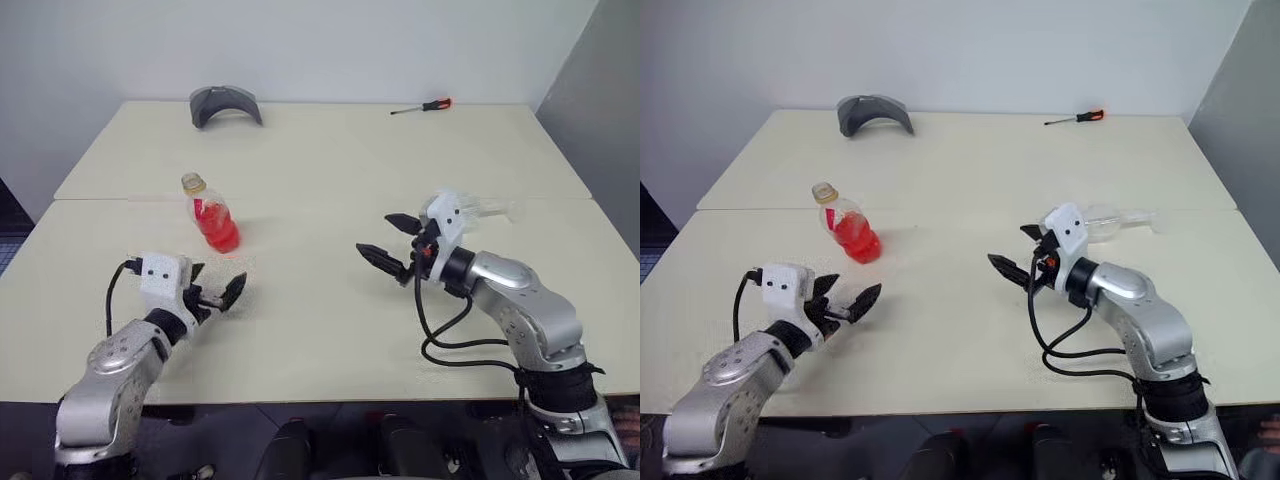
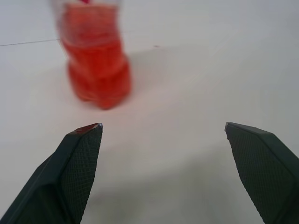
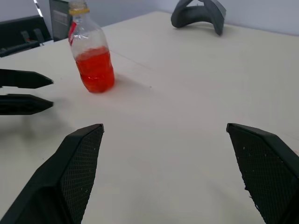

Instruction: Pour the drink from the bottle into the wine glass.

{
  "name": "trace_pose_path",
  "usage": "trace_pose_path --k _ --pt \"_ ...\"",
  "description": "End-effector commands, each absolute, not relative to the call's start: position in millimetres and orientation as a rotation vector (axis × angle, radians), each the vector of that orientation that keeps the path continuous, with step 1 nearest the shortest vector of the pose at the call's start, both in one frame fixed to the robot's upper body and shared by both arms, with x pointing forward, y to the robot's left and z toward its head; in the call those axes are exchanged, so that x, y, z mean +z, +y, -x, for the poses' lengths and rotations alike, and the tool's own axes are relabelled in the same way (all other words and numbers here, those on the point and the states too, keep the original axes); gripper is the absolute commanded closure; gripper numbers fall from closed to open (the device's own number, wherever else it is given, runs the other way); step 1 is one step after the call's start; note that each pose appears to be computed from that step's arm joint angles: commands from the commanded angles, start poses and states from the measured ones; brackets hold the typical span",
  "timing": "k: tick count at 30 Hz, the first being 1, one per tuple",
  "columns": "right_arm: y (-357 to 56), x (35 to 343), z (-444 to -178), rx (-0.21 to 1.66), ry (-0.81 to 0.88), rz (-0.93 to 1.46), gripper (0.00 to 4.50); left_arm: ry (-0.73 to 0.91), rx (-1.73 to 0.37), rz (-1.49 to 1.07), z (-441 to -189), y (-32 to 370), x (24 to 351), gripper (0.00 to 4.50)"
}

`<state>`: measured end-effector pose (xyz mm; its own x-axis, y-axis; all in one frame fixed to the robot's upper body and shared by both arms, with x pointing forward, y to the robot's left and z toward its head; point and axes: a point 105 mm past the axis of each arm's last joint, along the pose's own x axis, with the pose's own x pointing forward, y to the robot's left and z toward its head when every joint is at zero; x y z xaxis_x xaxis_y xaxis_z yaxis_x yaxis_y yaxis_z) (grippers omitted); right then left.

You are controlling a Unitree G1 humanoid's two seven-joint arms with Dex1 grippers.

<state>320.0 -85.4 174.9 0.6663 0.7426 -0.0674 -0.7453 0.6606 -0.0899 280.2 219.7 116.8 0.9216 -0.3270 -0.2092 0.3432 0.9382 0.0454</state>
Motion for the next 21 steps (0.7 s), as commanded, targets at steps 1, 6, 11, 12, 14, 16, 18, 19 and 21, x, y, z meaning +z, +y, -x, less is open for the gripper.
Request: trace_pose_path --k 1,6,11,12,14,16,18,19,21 --pt "-116.6 180.9 -324.0 0.712 0.01 0.168 0.0 0.158 -0.598 -0.149 -263.2 175.8 135.7 0.02" --pt "-177.9 173.8 -335.5 0.488 0.047 0.322 0.0 0.125 -0.858 -0.108 -261.3 132.4 154.7 0.02" --pt "-239.6 176.3 -348.5 0.281 0.052 0.568 0.0 0.096 -1.013 -0.099 -271.5 106.0 166.1 0.02" --pt "-250.3 176.9 -350.6 0.255 0.051 0.626 0.0 0.093 -1.036 -0.096 -273.3 102.5 167.1 0.02" --pt "-272.0 176.7 -355.4 0.2 0.058 0.738 0.0 0.08 -1.07 -0.107 -278.5 97.0 169.1 0.02" --pt "-287.3 175.6 -361.3 0.166 0.061 0.825 0.0 0.075 -1.093 -0.108 -283.6 93.3 169.8 0.02" --pt "-297.4 173.5 -369.2 0.144 0.057 0.928 0.0 0.081 -1.129 -0.096 -285.0 88.9 170.0 0.02" --pt "-301.0 172.4 -372.8 0.134 0.054 0.966 0.0 0.083 -1.145 -0.095 -284.5 87.0 169.9 0.02" --pt "-302.5 171.0 -379.5 0.134 0.037 1.042 0.0 0.085 -1.161 -0.095 -284.9 84.7 169.9 0.02"
